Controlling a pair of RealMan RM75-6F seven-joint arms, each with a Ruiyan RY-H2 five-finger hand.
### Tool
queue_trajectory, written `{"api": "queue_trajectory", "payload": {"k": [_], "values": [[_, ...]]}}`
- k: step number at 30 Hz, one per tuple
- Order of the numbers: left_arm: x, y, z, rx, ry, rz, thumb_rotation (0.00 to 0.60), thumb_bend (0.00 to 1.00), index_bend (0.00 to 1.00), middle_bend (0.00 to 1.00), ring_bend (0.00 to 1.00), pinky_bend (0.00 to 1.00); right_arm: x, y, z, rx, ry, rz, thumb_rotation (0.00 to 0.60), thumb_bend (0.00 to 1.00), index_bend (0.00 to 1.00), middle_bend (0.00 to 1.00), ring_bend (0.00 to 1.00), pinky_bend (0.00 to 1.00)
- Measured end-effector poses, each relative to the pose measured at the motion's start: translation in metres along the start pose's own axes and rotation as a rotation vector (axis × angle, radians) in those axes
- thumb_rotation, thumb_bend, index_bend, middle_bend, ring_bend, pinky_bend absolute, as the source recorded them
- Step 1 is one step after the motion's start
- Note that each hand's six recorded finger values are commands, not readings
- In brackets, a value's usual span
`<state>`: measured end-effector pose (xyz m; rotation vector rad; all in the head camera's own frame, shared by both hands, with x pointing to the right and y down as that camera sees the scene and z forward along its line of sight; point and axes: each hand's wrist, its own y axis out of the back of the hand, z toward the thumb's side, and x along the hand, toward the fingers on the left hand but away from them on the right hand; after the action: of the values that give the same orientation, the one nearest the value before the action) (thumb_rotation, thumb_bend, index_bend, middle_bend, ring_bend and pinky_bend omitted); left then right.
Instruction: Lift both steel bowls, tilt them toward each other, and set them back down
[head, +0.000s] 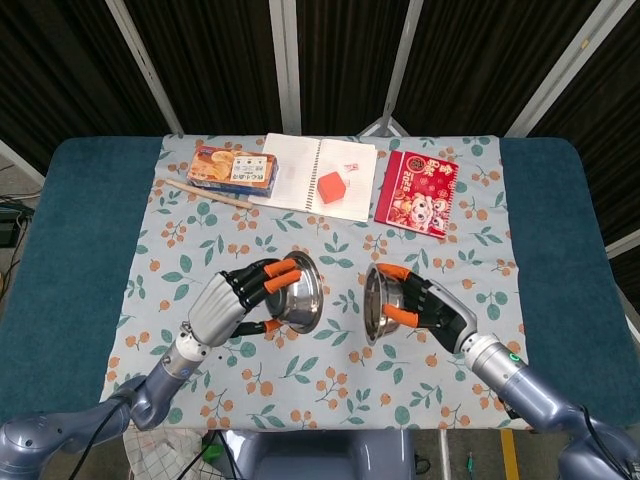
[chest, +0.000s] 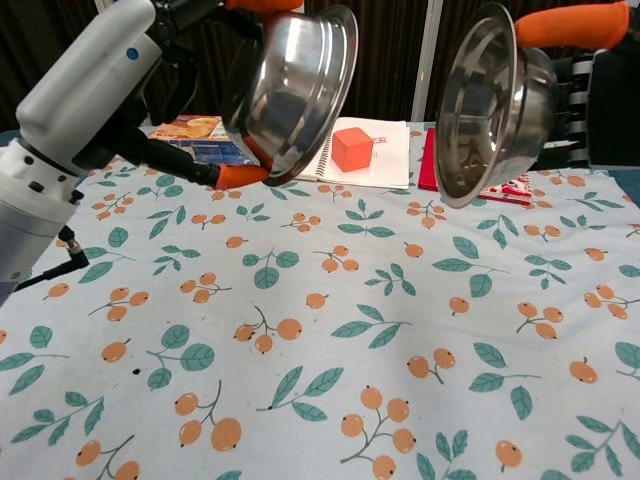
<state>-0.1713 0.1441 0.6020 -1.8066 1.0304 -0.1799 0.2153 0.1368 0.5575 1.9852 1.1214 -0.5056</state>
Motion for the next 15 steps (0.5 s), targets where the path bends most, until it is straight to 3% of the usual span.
{"api": "queue_trajectory", "payload": {"k": [15], "values": [[0.016, -0.015, 0.028, -0.04, -0.048, -0.007, 0.6, 0.35, 0.52, 0.63, 0.56, 0.78, -0.01, -0.051, 0.001, -0.06, 0.015, 0.046, 0.6, 0.35, 0.67, 0.57, 0.56, 0.73]]}}
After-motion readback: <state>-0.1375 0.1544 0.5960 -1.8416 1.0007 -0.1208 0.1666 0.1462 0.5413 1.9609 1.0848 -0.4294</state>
